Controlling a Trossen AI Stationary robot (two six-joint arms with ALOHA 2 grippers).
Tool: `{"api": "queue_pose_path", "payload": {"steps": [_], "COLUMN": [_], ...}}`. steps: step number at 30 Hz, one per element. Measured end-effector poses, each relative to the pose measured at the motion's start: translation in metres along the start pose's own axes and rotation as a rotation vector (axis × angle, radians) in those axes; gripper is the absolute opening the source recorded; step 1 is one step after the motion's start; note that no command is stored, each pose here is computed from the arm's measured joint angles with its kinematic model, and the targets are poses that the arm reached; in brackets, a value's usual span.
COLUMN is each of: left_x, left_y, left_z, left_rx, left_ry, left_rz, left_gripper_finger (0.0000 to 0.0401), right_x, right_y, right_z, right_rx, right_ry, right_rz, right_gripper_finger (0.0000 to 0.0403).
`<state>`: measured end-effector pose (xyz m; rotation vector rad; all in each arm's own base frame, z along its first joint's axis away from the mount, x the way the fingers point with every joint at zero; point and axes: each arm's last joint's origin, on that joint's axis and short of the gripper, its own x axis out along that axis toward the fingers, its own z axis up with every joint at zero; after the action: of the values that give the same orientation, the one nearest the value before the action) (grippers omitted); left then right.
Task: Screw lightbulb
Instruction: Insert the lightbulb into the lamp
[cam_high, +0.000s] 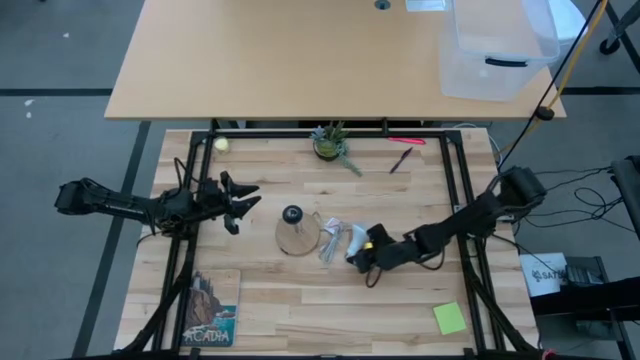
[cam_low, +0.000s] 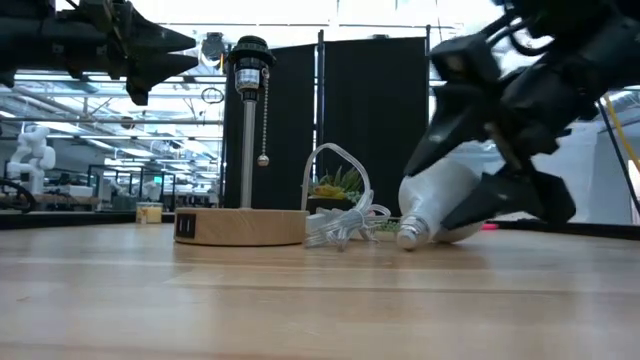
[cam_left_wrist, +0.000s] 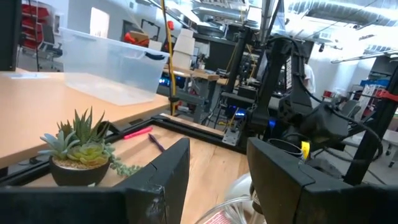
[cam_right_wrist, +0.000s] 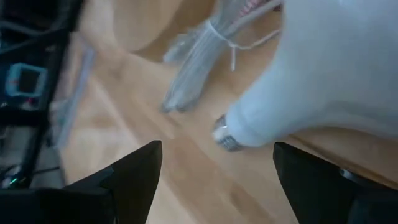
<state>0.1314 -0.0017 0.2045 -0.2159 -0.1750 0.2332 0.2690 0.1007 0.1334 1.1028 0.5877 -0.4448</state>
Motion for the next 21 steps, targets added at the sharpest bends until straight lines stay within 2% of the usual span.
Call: {"api": "queue_pose_path", "payload": {"steps": [5, 10, 21], "left_x": [0.000, 0.000, 0.000], "left_y": [0.000, -0.002, -0.002], "left_z": [-0.001, -0.001, -0.006], "left_rx": [0.005, 0.013, 0.022], "left_ry": [0.008, 0.021, 0.071], "left_rz": [-0.017, -0.068, -0.085], "left_gripper_finger": [0.0165, 0.0165, 0.0165], "right_x": [0.013, 0.019, 0.034], "right_y": [0.002, 0.004, 0.015], "right_z": [-0.001, 0.004, 0.026], "right_rx": [0.077, 0.172, 0.162], "right_ry": [-0.004, -0.081, -0.147], "right_rz": [-0.117, -0.139, -0.315], "right_gripper_finger": [0.0300, 0.0300, 0.0300]}}
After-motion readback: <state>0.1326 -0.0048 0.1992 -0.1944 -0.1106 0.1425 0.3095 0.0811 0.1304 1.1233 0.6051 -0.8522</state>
